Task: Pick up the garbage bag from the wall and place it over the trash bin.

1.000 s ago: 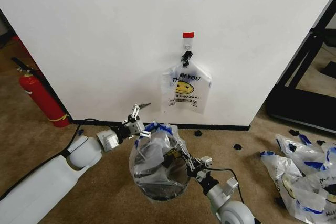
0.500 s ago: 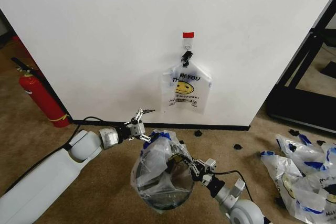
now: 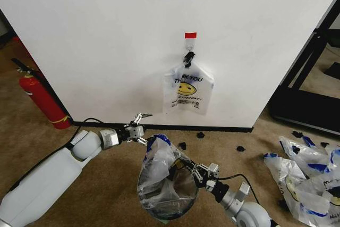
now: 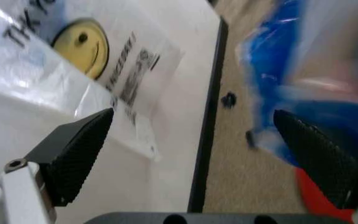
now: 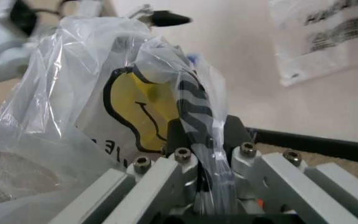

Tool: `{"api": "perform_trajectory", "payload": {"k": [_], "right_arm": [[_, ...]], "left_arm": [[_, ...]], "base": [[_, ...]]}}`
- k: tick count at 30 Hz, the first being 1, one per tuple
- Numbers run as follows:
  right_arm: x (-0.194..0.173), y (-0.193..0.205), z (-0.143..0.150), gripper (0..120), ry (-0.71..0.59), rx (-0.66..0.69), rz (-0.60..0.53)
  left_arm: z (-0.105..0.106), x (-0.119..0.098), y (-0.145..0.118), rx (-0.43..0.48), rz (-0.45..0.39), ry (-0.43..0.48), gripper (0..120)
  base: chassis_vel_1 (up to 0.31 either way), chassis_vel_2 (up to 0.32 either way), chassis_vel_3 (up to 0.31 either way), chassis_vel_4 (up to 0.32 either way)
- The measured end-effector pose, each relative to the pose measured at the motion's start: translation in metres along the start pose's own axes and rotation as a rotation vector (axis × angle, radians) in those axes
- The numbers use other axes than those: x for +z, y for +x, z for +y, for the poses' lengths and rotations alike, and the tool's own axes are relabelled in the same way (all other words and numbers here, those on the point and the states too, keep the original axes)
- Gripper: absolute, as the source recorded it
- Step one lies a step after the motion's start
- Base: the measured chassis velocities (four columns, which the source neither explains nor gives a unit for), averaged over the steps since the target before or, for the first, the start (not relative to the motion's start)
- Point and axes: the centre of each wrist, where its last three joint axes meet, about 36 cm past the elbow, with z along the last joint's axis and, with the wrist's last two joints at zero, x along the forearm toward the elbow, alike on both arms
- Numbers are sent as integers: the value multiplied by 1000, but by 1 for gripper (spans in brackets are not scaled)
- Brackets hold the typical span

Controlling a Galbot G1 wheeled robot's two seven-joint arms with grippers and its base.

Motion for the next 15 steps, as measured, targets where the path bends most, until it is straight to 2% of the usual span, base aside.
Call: {"api": "perform_trajectory", "payload": {"k": [7, 8, 11, 14, 15], "right_arm": [[8, -15, 10, 0, -28, 191, -19], [8, -15, 10, 0, -28, 191, -19], [13, -25, 20, 0, -66, 309, -27], [16, -35, 27, 0, -102, 390, -46], [16, -35, 27, 0, -102, 390, -46]], "left_arm": [[10, -11, 8, -70, -103, 35, 100], [10, -11, 8, -70, -103, 35, 100], [10, -10, 11, -102, -120, 65, 100], [4, -8, 13, -183, -132, 116, 100], [4, -8, 13, -183, -132, 116, 100]], "base": [[0, 0, 0, 0], [0, 0, 0, 0], [0, 0, 0, 0], [0, 0, 0, 0], [0, 0, 0, 0]]}}
